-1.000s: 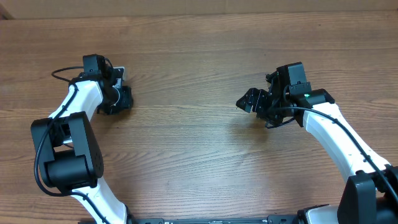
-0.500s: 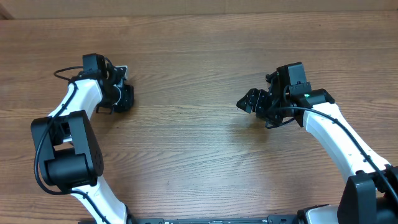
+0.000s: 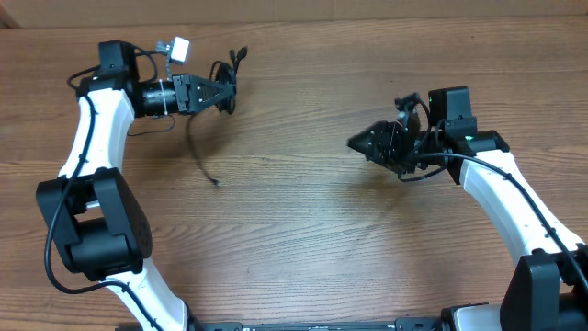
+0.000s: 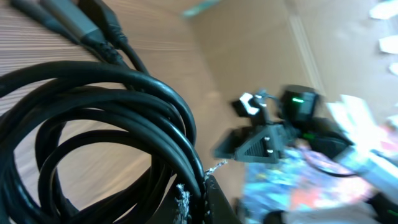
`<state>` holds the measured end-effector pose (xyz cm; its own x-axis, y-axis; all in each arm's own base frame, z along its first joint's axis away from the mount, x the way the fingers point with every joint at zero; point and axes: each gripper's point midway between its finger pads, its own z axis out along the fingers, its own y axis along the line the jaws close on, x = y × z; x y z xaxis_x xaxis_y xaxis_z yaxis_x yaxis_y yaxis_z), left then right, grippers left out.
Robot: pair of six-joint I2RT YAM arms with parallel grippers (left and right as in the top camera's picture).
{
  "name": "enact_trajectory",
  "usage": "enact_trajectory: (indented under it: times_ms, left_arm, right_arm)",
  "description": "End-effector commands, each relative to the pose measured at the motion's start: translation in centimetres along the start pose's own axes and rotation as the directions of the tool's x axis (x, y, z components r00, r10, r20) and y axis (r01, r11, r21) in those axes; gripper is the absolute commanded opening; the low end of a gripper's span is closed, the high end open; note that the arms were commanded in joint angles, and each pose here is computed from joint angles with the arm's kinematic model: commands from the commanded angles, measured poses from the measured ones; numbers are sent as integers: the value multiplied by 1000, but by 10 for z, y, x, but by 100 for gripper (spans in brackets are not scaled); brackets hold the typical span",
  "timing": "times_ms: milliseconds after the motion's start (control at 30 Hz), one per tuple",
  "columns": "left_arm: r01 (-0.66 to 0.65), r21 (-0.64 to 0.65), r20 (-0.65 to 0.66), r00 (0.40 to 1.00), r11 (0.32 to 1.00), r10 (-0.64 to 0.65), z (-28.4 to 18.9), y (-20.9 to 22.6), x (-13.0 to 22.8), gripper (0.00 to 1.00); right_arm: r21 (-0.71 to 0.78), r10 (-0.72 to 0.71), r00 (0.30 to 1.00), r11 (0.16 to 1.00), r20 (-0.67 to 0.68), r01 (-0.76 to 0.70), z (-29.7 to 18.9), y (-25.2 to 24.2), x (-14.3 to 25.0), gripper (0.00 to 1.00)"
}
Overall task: Untangle cables
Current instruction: 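Grasp the black cable bundle with the left gripper and lift it, then bring the lifted cables to the right gripper and grasp a loop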
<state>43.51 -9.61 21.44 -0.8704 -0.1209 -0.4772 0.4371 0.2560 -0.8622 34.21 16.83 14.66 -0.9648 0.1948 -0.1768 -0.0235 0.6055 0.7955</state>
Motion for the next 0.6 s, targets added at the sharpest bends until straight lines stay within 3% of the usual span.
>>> enact_trajectory:
  times_ms: [0,100,300,433,567]
  left_arm:
    - [-49,216,-8,999,975,52,18,-45,1,4]
    - [-41,246,-59,997,968,57,40,-54,11,4]
    - [-22,299,-153,986,954,71,78,-74,32,4]
    - [-22,323,-192,977,946,88,95,-83,43,4]
    - [38,324,-234,971,945,41,104,-89,50,4]
  right_arm:
    - [-274,-175,983,949,-49,155,-8,51,9,74]
    - [-366,-238,971,906,-30,211,-13,70,8,75]
    - [-378,-211,977,906,-18,189,-14,76,0,75]
    - [-394,-222,975,896,-3,203,-16,81,-3,63]
    - [-443,-267,964,864,2,240,-20,90,-1,65]
